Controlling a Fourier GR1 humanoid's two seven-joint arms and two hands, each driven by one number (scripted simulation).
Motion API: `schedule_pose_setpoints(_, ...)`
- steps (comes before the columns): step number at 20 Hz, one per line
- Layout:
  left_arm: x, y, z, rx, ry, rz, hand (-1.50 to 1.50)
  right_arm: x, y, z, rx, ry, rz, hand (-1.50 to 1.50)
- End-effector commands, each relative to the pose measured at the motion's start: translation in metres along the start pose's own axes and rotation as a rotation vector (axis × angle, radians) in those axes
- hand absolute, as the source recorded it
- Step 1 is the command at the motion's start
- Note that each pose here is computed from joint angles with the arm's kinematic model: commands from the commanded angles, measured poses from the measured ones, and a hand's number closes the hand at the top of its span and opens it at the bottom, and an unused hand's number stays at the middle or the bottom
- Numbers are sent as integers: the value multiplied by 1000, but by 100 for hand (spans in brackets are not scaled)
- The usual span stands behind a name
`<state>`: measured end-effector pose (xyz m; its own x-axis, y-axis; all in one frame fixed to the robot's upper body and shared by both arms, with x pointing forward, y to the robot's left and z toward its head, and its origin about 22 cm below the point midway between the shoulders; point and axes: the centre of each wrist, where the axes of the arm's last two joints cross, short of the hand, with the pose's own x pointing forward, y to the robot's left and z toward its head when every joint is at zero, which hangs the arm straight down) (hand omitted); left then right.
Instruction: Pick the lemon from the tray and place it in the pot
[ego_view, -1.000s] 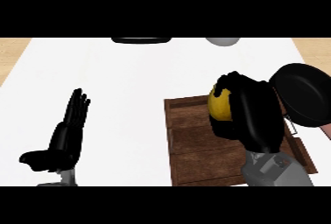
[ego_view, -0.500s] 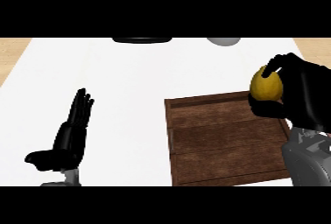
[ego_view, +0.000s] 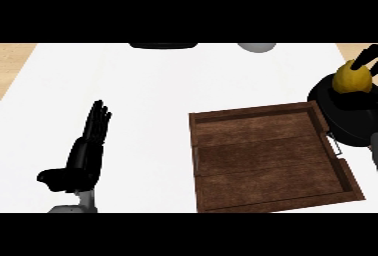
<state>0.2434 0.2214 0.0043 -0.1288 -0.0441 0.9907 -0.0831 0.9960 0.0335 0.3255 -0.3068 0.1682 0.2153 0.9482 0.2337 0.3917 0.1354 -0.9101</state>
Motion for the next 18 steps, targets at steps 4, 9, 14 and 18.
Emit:
schedule_pose_setpoints(4,10,1,-4,16,-8,-6,0,-60,8,-46,43,33,-30,150)
schedule_pose_setpoints(9,9,-10,-5,8,-15,-14,0,-118,32,-35,183,49,-36,150)
schedule_pose_setpoints(14,-2,-11,9,-8,-5,5,0,-138,52,-38,273,120,11,150)
schedule_pose_setpoints(18,-1,-5,6,-17,-41,-8,0,-151,74,-36,396,293,85,150)
